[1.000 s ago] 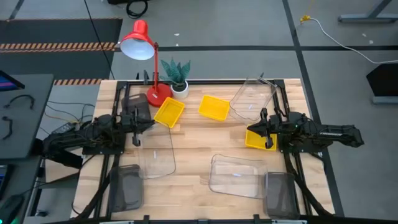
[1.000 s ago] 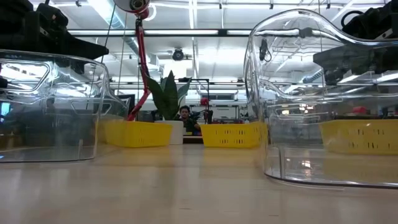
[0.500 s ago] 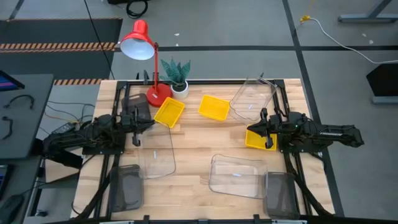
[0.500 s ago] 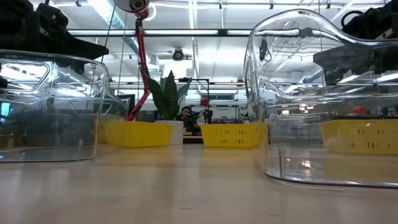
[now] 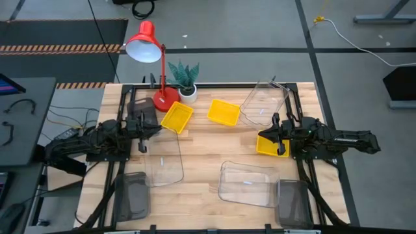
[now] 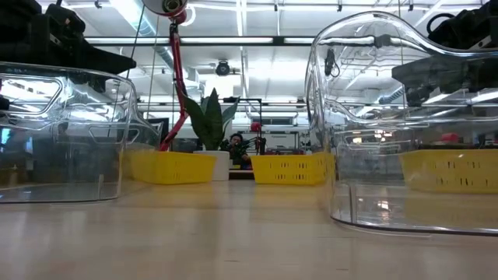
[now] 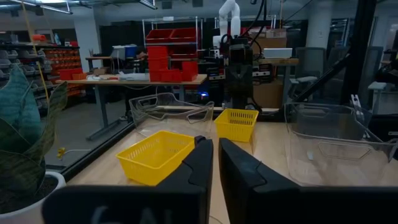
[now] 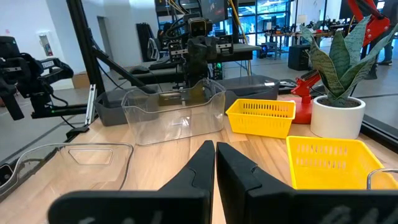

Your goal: Stack baskets by color

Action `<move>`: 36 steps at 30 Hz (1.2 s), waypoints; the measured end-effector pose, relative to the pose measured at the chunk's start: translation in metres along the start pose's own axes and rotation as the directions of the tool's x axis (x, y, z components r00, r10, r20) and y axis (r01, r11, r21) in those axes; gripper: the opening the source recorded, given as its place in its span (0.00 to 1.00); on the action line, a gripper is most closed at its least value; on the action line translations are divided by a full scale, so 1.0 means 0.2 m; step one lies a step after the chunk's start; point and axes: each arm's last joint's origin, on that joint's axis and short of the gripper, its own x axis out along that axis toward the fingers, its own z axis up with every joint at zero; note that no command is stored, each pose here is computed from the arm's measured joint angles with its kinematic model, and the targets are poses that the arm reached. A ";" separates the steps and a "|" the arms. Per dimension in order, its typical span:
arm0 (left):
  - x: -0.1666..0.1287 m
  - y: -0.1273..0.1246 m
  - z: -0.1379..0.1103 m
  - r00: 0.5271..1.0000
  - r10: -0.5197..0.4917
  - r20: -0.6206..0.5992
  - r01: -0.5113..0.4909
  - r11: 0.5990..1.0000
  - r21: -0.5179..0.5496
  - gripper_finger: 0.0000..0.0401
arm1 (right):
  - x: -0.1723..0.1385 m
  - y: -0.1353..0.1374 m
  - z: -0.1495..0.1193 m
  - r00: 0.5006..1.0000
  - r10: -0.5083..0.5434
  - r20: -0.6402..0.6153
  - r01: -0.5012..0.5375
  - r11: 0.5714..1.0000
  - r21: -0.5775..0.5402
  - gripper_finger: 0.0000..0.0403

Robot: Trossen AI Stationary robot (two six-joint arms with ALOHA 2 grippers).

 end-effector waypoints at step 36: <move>0.06 0.00 0.02 1.000 0.010 0.028 -0.006 0.991 -0.130 0.05 | 0.00 0.00 0.00 1.000 0.000 0.000 0.000 1.000 0.000 0.06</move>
